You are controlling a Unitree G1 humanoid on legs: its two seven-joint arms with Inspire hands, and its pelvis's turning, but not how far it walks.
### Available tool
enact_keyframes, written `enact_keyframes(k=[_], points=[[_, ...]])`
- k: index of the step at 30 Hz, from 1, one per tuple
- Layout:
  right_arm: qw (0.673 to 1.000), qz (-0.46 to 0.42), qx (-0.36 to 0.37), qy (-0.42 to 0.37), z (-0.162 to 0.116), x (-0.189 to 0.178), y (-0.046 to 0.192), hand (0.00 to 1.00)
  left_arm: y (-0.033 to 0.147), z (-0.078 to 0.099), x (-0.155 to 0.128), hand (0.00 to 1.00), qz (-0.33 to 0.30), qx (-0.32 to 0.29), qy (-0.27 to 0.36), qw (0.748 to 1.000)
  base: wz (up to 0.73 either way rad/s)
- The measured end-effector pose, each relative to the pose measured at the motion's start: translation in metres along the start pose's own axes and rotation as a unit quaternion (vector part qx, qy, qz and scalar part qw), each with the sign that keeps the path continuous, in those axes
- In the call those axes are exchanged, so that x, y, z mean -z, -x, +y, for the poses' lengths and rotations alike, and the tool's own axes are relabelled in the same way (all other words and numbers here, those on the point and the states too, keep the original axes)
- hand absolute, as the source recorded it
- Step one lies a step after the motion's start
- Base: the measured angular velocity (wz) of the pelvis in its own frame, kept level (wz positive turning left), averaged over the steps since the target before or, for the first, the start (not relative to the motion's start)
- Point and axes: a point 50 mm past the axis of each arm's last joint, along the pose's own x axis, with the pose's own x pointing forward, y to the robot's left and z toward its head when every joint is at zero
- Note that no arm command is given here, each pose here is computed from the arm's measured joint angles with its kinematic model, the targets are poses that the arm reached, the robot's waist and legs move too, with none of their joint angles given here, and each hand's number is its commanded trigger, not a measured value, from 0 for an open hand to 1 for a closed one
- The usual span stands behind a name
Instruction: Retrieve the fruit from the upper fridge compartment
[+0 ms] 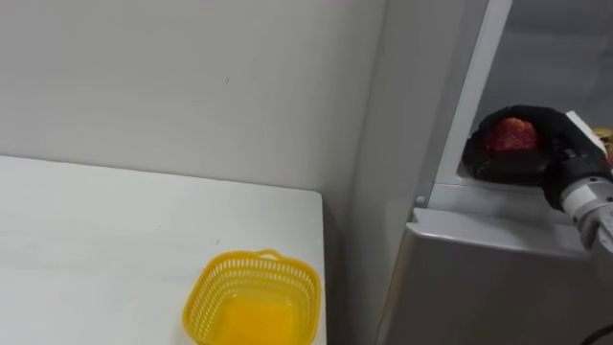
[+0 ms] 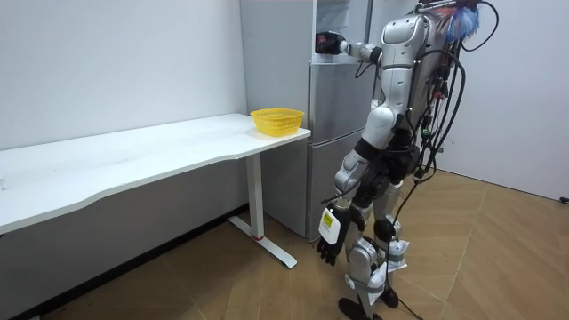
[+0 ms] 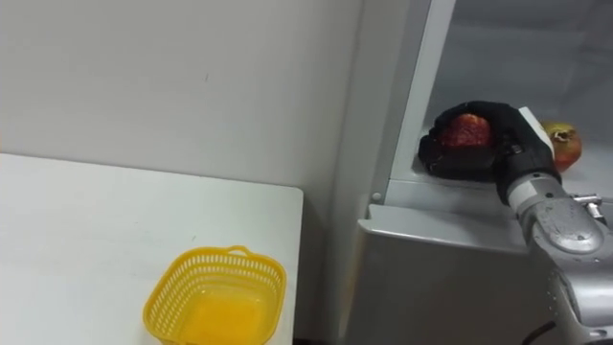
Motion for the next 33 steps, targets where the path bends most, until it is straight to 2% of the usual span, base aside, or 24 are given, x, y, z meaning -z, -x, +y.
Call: enact_keyframes(k=[16, 22, 28, 33], points=[[0.998, -0.041, -0.010, 0.040, 0.018, -0.017, 0.007, 1.00, 0.001, 0.000, -0.002, 0.00, -0.010, -0.004, -0.007, 1.000, -0.05], [0.996, -0.075, 0.026, 0.052, 0.028, -0.017, 0.024, 1.00, -0.001, -0.004, -0.004, 0.00, -0.013, -0.013, -0.022, 1.000, 0.00], [0.986, -0.122, 0.051, 0.098, 0.039, -0.025, 0.044, 1.00, -0.002, -0.010, -0.003, 0.00, -0.019, -0.005, -0.022, 1.000, -0.01], [0.981, -0.162, 0.078, 0.071, 0.056, -0.029, 0.075, 1.00, -0.004, -0.020, 0.002, 0.00, -0.012, 0.001, -0.020, 1.000, 0.00]])
